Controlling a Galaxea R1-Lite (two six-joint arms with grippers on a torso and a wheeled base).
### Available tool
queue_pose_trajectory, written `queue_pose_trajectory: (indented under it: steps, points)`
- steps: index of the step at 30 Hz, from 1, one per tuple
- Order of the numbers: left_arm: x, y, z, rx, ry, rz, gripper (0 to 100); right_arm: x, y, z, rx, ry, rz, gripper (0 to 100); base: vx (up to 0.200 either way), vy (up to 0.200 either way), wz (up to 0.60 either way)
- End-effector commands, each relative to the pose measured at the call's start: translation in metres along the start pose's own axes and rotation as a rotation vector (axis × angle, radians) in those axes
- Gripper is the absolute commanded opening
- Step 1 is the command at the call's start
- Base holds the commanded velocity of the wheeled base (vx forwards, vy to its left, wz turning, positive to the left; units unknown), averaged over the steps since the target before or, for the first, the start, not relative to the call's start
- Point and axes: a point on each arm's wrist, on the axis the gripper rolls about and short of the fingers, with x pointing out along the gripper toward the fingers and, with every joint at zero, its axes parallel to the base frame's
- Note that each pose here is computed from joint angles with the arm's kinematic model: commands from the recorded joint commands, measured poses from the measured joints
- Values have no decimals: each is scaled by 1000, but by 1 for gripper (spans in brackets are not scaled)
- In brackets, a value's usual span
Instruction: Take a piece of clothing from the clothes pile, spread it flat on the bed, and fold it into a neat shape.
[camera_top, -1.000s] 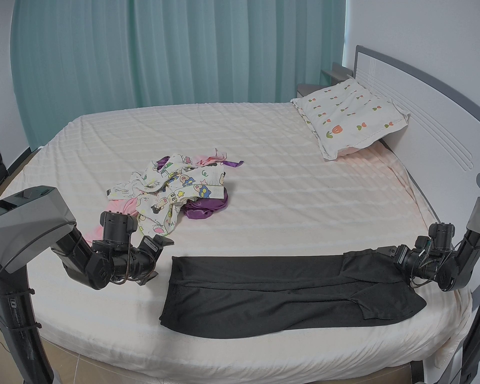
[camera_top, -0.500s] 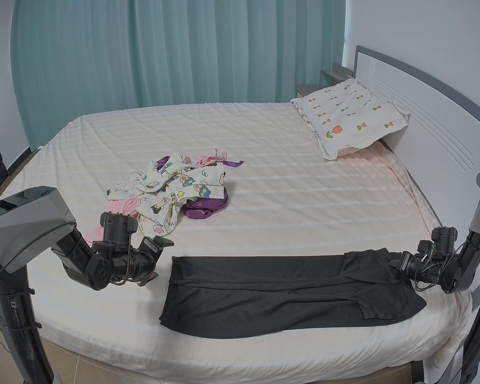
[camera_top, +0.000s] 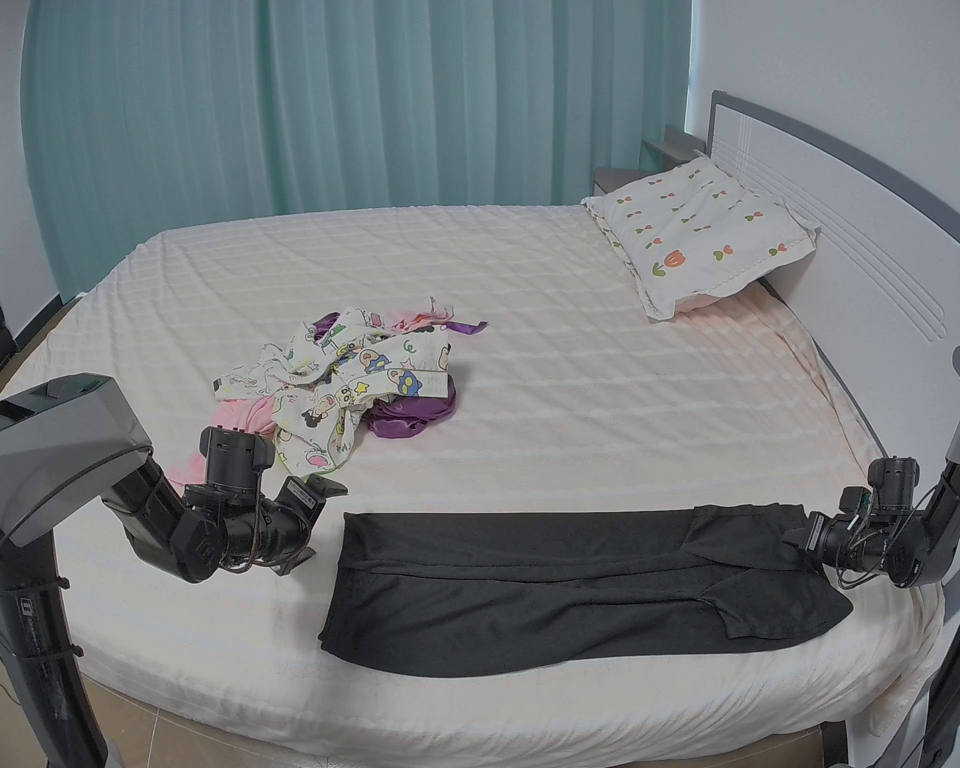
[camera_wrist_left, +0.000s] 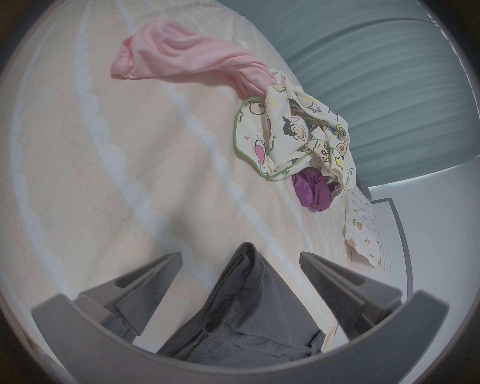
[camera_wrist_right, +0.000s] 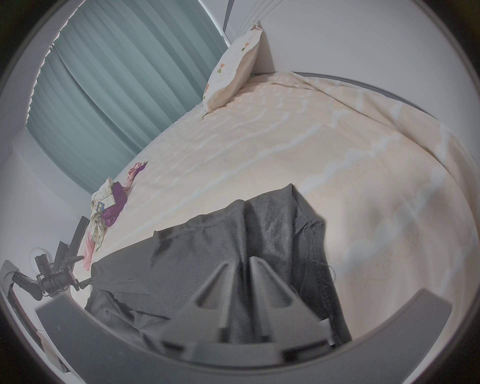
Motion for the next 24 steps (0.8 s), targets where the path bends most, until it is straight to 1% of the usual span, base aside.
queue_pose_trajectory:
  steps: [1, 4, 5, 8, 9, 10, 11, 14, 15, 16, 19, 21, 24]
  points:
    - [0, 0, 0, 0, -1, -2, 100, 0, 1, 3, -6, -19, -9, 100, 0, 0, 0]
    - [0, 0, 0, 0, -1, -2, 100, -1, 1, 7, -10, -48, -24, 100, 0, 0, 0]
    - [0, 0, 0, 0, -1, -2, 100, -2, 4, 12, -17, -80, -24, 100, 0, 0, 0]
    - [0, 0, 0, 0, -1, -2, 100, -5, 13, 18, -18, -124, 2, 100, 0, 0, 0]
    - [0, -1, 0, 0, -2, -4, 100, -6, 22, 19, -6, -137, 30, 100, 0, 0, 0]
    - [-1, -1, 0, 0, -2, -3, 100, -6, 25, 19, -1, -140, 38, 100, 0, 0, 0]
    - [-1, -1, 0, 0, -2, -4, 100, -6, 38, 18, 32, -140, 79, 100, 0, 0, 0]
    - [-1, -1, 0, 0, -2, -4, 100, -5, 63, 13, 109, -128, 159, 100, 0, 0, 0]
    - [-1, -1, 0, 0, -2, -4, 100, -5, 63, 13, 109, -128, 159, 100, 0, 0, 0]
    - [-1, -1, 0, 0, -2, -3, 100, 0, 75, 7, 156, -99, 190, 100, 0, 0, 0]
    - [-1, -1, 0, 0, -2, -3, 100, 8, 87, -3, 203, -52, 226, 100, 0, 0, 0]
    - [-1, -1, 0, 0, -2, -3, 100, 13, 93, -9, 226, -32, 244, 100, 0, 0, 0]
    - [-1, -1, 0, -1, -2, -4, 100, 23, 99, -17, 233, -23, 266, 100, 0, 0, 0]
